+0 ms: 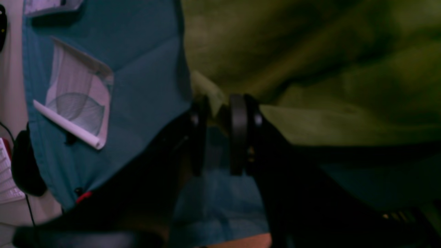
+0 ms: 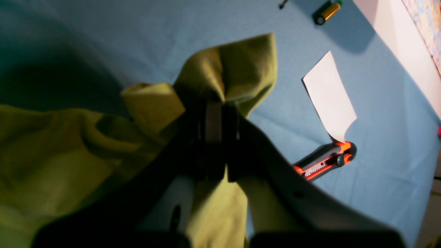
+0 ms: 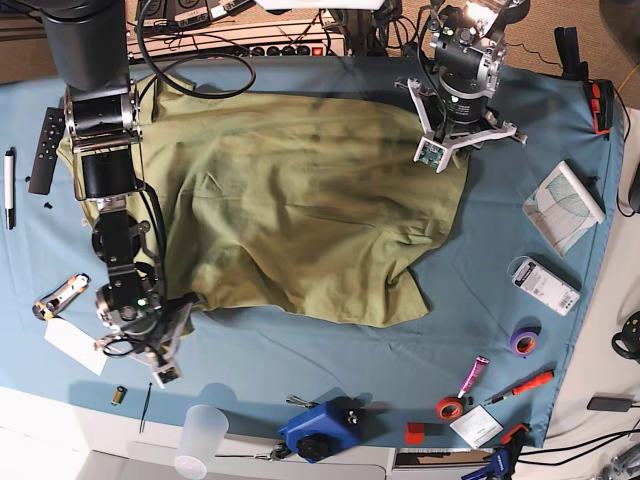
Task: Layout the t-shirt on the table in an organized manner, then fold the t-shirt properly
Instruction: 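Pull the hem corner with the right gripper to straighten the shirt side, then release the collar with the left gripper and grasp the opposite hem corner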
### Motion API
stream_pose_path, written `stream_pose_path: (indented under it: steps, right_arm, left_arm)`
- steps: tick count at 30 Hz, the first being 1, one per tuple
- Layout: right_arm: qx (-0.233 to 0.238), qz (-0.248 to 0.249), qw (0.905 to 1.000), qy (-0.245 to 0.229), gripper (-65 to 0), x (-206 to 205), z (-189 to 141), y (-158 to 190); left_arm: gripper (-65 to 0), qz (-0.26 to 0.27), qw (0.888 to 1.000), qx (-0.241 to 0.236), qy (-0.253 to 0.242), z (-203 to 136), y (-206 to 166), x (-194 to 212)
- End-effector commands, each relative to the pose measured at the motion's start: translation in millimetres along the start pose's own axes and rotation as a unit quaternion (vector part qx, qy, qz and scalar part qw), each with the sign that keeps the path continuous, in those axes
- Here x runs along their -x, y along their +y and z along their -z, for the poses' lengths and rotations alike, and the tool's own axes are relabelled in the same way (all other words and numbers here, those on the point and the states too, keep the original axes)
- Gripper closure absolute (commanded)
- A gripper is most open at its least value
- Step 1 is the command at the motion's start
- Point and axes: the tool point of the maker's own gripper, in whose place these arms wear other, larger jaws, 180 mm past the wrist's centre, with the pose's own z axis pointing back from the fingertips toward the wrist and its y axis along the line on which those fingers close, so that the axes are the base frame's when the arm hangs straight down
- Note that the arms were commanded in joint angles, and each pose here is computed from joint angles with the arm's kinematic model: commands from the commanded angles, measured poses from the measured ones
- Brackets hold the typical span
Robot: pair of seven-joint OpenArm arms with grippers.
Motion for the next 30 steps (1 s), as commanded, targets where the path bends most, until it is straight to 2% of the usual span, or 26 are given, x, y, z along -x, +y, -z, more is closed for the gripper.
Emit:
stream_pose_path:
  steps: [1, 7, 10, 15, 18, 22, 25, 28, 30]
  right_arm:
    - [0.033, 0.019, 0.9987, -0.033, 0.0, -20.1, -8.8, -32.0]
    - [0.064, 0.128, 0.9879, -0.06, 0.0, -6.1, -15.8, -86.6]
    - [0.062, 0.167, 0.9829, -0.046, 0.0, 15.5, -8.6, -97.9]
    - [0.036, 0.176, 0.9836, -0.016, 0.0, 41.5, 8.3, -83.6]
    - [0.027, 0.18, 0.9832, -0.015, 0.0, 43.5, 10.8, -77.8]
    - [0.025, 0.183, 0.9827, -0.017, 0.0, 42.7, 10.8, -77.3]
    - [0.024, 0.183, 0.9827, -0.012, 0.0, 44.4, 10.9, -76.5]
    - [0.024, 0.183, 0.9828, -0.01, 0.0, 46.0, 11.2, -75.9]
    - [0.022, 0.182, 0.9829, -0.008, 0.0, 48.0, 11.7, -74.2]
  left_arm:
    - [-13.2, -0.001, 1.0, -0.009, -0.018, -2.9, 5.4, -8.8]
    - [-13.2, -0.001, 1.0, -0.009, -0.013, -2.8, 5.3, -6.6]
    - [-13.2, 0.002, 1.0, -0.015, -0.01, -2.8, 7.4, -5.8]
    - [-13.2, -0.006, 0.997, -0.075, -0.018, -4.3, 29.9, -9.7]
    - [-13.2, -0.012, 0.995, -0.091, -0.025, -3.3, 38.4, -17.2]
    - [-13.2, -0.018, 0.991, -0.116, -0.059, -1.5, 54.2, -41.6]
    - [-13.2, -0.004, 0.981, -0.158, -0.116, -5.5, 74.7, -73.9]
    - [-13.2, 0.016, 0.961, -0.203, -0.188, -16.6, 94.3, -111.4]
    - [-13.2, 0.01, 0.95, -0.21, -0.229, -22.3, 101.7, -133.9]
